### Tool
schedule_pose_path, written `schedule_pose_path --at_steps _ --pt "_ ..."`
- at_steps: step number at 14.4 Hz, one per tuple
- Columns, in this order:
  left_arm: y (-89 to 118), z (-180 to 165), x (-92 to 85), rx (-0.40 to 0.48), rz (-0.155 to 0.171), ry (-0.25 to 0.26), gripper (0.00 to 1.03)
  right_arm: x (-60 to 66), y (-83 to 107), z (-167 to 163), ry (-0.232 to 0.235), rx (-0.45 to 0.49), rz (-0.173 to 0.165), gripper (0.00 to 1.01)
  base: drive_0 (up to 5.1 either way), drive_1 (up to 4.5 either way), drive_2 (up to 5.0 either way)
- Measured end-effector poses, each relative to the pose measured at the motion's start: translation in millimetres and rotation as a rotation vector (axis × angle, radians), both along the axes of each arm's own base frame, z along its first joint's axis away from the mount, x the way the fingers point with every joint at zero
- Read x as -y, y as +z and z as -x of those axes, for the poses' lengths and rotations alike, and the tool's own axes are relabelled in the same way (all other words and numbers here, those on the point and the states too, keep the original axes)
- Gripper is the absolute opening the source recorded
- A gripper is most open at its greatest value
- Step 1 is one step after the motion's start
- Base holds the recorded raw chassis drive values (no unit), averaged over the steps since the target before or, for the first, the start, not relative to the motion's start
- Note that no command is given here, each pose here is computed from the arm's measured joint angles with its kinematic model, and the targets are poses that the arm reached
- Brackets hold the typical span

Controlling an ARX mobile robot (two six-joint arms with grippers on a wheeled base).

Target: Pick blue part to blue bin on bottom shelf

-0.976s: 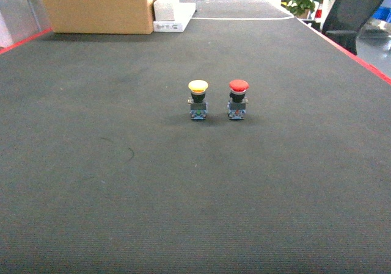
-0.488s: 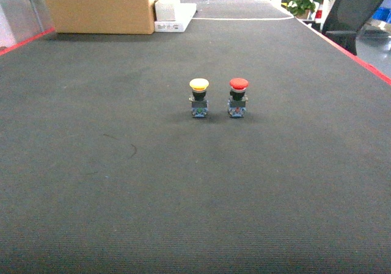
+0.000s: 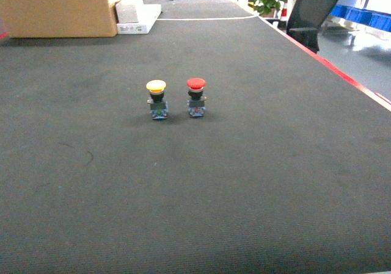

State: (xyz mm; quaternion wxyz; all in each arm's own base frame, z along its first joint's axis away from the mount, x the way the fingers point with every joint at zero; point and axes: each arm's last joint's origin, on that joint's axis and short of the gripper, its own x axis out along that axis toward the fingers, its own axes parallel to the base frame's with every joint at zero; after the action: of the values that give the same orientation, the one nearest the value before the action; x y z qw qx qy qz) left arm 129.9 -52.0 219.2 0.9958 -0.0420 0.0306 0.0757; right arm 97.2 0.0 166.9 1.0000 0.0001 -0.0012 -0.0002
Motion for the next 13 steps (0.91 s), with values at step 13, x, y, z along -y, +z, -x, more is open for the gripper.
schedule_pose_path --at_steps 13 --pt "0.0 0.0 0.0 0.000 0.000 0.000 0.44 0.0 0.0 0.0 0.000 0.000 0.000 0.98 -1.5 -1.52 -1.5"
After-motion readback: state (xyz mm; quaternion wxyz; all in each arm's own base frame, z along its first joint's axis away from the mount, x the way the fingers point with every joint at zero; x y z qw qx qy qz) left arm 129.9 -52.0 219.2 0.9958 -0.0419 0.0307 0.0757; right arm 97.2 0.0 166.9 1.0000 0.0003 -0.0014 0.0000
